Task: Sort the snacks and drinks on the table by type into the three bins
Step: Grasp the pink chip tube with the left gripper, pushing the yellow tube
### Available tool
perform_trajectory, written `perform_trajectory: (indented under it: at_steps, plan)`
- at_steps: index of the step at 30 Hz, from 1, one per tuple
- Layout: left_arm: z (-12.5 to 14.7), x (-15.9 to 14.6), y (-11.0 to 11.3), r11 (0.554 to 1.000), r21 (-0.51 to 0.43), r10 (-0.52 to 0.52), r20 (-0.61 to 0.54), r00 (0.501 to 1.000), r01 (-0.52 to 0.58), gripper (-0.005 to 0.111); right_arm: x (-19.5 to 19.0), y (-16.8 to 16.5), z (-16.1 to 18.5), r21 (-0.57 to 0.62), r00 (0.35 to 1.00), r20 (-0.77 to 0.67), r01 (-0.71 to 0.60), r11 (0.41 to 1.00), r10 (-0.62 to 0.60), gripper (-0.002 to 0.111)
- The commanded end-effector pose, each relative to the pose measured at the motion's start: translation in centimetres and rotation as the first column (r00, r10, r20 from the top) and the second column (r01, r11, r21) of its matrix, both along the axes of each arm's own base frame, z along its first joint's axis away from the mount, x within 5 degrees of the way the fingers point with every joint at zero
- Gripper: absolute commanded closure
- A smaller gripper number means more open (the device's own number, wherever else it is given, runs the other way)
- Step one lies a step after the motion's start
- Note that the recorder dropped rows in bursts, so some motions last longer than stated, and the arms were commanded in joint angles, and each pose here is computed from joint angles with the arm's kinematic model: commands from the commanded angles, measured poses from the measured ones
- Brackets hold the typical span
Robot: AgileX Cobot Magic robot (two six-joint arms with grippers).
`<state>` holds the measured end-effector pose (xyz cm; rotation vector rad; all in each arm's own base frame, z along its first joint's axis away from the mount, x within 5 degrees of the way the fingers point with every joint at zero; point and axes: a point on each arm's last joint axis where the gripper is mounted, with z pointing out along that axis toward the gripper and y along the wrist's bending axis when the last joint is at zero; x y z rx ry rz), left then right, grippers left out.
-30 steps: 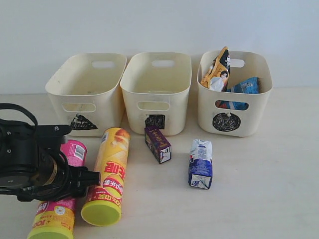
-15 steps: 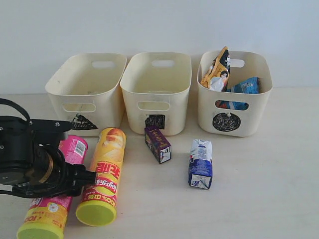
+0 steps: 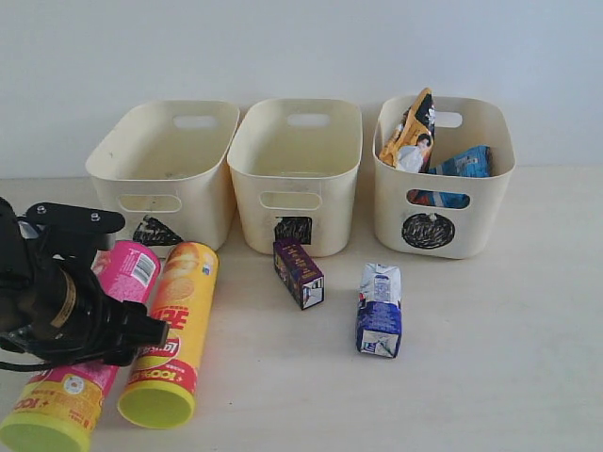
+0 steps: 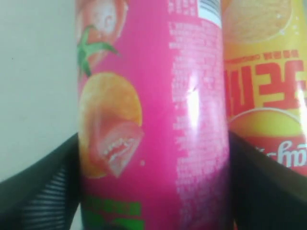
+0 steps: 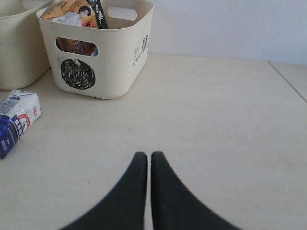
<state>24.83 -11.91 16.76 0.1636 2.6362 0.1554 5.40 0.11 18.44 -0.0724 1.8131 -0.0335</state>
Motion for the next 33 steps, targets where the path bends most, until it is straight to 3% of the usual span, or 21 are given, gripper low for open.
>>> perform_trajectory:
  at_steps: [1, 28, 33]
  plan:
    - [0.11, -0.08, -0.05, 1.0, -0.014, -0.012, -0.001, 1.0, 0.012, 0.103, -0.01, 0.0, -0.06, -0.002, 1.0, 0.006, -0.001, 1.0, 0.001, 0.108]
    - [0.11, -0.08, -0.03, 1.0, -0.003, -0.027, -0.001, 1.0, 0.027, 0.103, 0.0, -0.01, -0.03, -0.006, 1.0, 0.009, 0.0, 1.0, 0.0, 0.108]
    - [0.06, -0.27, 0.45, 0.999, 0.047, -0.008, -0.024, 1.0, 0.009, 0.103, 0.0, -0.01, -0.03, -0.006, 1.0, 0.009, 0.0, 1.0, 0.0, 0.108]
